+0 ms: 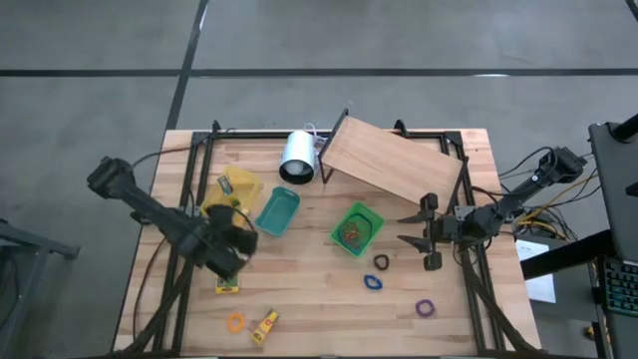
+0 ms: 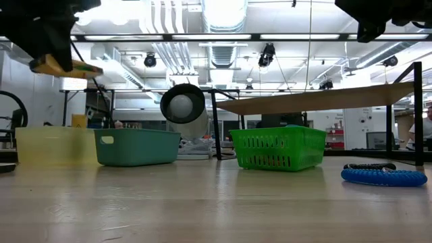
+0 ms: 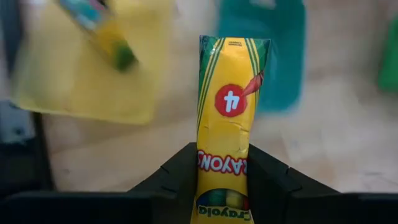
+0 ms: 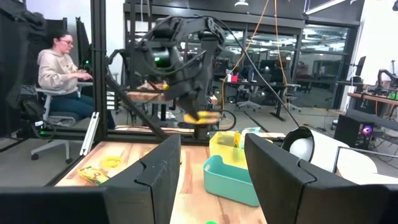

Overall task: Pick & Place Office Desk Supplies
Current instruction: Put the top small yellow crayon box into the yellow bin

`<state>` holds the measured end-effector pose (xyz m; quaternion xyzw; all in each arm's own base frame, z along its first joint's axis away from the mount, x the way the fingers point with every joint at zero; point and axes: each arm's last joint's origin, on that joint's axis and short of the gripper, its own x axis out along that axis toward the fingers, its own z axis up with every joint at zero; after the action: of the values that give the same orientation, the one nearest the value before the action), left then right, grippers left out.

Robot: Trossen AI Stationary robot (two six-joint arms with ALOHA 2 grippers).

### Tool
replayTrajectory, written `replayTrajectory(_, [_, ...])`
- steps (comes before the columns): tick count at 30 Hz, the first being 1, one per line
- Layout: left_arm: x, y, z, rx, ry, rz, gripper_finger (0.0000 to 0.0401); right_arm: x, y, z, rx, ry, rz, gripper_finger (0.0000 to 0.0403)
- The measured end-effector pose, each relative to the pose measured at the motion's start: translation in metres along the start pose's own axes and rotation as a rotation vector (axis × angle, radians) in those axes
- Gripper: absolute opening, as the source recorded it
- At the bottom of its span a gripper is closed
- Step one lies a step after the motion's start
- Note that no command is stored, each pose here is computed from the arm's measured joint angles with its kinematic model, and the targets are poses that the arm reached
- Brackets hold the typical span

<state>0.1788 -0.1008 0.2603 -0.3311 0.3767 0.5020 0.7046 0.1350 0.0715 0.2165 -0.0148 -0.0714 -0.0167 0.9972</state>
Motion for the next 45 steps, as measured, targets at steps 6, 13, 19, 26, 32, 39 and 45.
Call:
replayTrajectory(6, [-0.006, 0.029, 0.031, -0.113, -0.107, -0.024, 0.0119, 0.0, 0.0, 0.0, 0.0, 0.0, 0.0, 0.0178])
replayTrajectory(13, [0.013, 0.05, 0.079, 0.018, -0.098, 0.015, 0.0119, 0.0, 0.0, 0.0, 0.0, 0.0, 0.0, 0.0178])
replayTrajectory(19, [0.038, 0.062, 0.123, 0.051, -0.041, -0.006, 0.0119, 0.0, 0.0, 0.0, 0.0, 0.0, 0.0, 0.0178])
replayTrajectory(26, [0.081, 0.075, 0.144, -0.125, 0.054, -0.044, 0.0119, 0.0, 0.0, 0.0, 0.0, 0.0, 0.0, 0.0178])
replayTrajectory(32, [0.106, 0.075, 0.14, -0.253, 0.081, -0.067, 0.0119, 0.0, 0.0, 0.0, 0.0, 0.0, 0.0, 0.0178])
replayTrajectory(39, [0.114, 0.08, 0.131, -0.515, 0.119, -0.008, 0.0119, 0.0, 0.0, 0.0, 0.0, 0.0, 0.0, 0.0178])
replayTrajectory(45, [0.115, 0.08, 0.13, -0.522, 0.129, -0.009, 0.0119, 0.0, 0.0, 0.0, 0.0, 0.0, 0.0, 0.0178])
